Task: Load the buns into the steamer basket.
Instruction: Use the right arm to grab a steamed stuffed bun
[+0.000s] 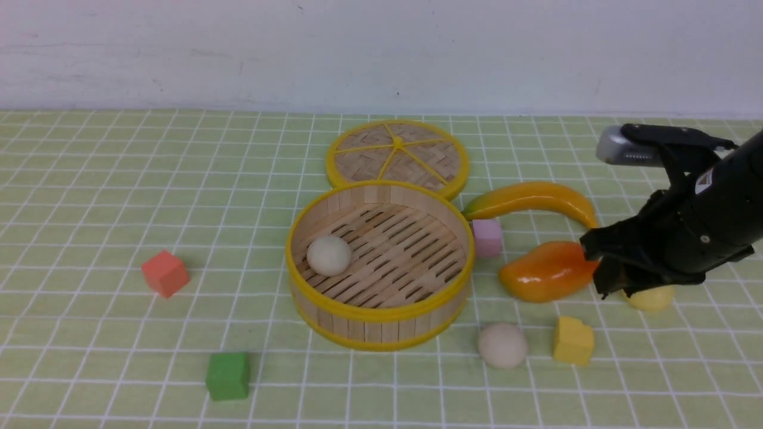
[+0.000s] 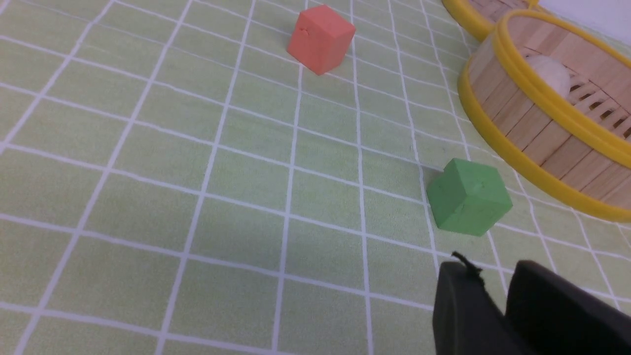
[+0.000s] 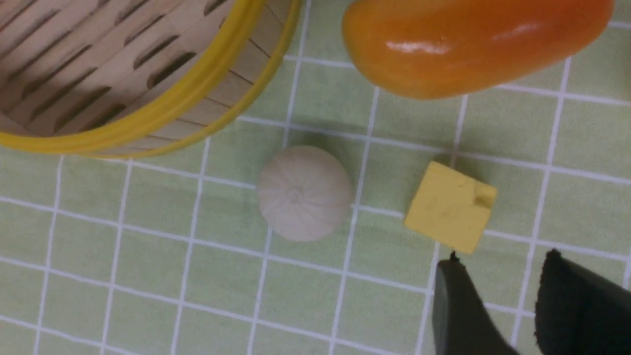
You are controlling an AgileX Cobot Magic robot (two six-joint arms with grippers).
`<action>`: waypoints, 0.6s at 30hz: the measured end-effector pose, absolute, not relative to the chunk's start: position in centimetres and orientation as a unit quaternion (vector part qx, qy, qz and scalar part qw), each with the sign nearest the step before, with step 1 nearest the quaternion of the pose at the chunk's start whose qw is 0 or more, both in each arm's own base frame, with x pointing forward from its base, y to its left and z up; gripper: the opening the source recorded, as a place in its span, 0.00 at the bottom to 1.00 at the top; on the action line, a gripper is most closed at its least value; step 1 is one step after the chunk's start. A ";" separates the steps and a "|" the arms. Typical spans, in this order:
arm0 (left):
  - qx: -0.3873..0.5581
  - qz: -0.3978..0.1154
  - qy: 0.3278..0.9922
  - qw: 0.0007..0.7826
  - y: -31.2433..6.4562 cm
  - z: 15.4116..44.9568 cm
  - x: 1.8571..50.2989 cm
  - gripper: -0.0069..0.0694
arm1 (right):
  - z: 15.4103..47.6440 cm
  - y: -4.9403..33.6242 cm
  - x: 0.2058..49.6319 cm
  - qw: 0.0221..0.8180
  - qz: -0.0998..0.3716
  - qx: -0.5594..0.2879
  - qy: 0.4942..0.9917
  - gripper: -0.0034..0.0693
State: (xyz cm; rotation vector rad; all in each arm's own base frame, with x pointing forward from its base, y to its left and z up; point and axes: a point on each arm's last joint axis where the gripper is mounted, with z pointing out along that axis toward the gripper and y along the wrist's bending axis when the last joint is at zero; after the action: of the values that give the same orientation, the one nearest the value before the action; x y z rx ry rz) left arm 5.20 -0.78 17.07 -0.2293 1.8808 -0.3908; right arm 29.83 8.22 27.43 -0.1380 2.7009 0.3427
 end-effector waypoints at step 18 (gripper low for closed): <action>-0.098 -0.166 0.800 0.567 -0.8 17.1 5.2 0.30 | 23.3 8.0 32.2 0.173 0.091 -0.003 0.981 0.38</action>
State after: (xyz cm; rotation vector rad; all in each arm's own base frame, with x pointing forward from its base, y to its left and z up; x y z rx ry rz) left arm 5.20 -0.78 17.07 -0.2293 1.8808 -0.3908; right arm 32.19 7.98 23.35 -0.0094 2.7823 0.2584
